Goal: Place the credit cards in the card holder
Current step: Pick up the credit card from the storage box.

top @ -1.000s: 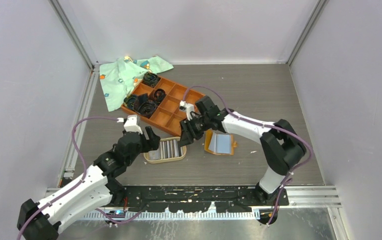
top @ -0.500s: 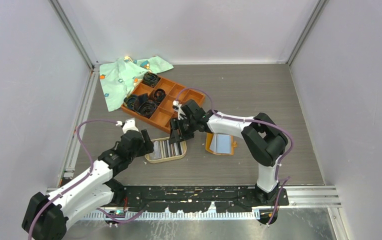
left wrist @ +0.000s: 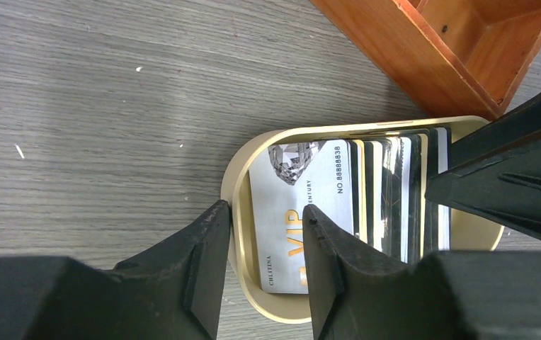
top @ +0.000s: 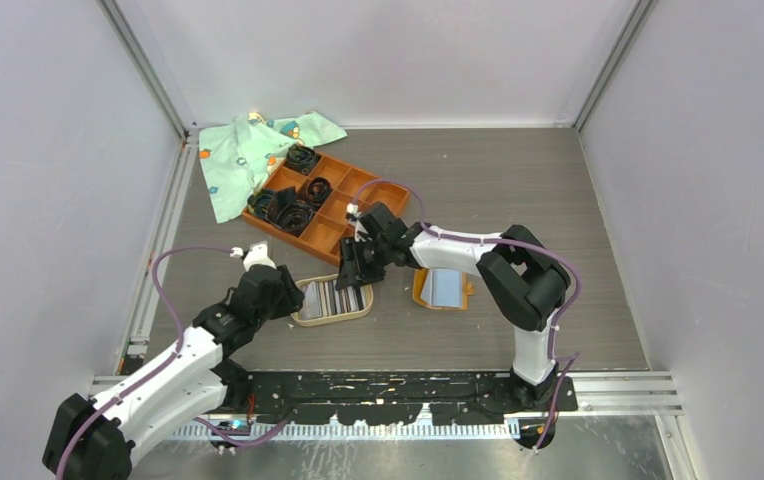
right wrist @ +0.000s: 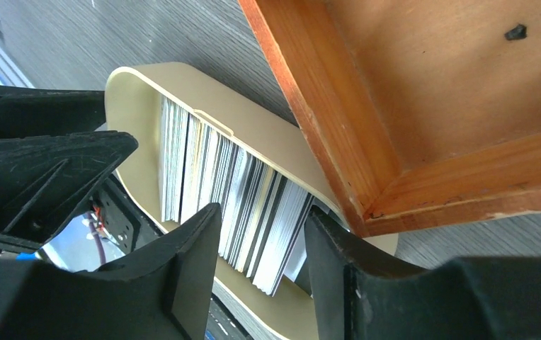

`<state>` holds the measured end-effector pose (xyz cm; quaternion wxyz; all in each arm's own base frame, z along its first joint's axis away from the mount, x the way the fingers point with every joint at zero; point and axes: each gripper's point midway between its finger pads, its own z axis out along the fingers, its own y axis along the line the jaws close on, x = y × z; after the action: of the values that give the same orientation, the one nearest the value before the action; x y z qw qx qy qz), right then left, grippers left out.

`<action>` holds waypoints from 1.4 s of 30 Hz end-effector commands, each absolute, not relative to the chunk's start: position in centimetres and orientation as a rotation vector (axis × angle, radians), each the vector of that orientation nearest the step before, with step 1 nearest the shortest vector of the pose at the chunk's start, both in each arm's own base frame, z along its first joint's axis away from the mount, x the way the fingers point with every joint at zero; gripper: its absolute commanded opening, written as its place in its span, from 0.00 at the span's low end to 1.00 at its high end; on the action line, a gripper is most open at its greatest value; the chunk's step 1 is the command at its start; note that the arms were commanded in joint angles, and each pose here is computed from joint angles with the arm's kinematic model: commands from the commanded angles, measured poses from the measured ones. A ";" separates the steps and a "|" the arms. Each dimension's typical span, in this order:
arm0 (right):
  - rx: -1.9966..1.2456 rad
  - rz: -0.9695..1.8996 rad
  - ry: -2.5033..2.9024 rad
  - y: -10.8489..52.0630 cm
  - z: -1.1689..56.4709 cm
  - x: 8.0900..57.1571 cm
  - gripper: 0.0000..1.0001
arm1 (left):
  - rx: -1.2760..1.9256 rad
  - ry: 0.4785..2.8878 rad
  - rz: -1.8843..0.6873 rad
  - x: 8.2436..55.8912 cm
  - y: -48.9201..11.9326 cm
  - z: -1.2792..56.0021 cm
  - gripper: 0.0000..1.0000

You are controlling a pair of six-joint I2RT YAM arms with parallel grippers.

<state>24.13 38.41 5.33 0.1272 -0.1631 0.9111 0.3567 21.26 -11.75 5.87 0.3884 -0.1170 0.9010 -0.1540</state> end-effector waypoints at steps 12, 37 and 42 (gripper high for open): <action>-0.437 1.516 2.507 41.3 10.0 22.8 0.39 | -0.263 2.292 -0.569 21.1 -14.4 6.8 0.35; -0.513 1.383 2.652 40.6 6.6 22.2 0.54 | -0.263 2.287 -0.687 21.1 -16.1 7.1 0.33; -0.584 1.283 2.670 40.0 6.0 22.2 0.55 | -0.268 2.262 -0.714 21.1 -16.2 7.9 0.33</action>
<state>22.01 39.64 5.67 0.0437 -0.1576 0.8825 0.4409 20.53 -14.53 5.50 0.3507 -0.1090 0.9028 -0.2238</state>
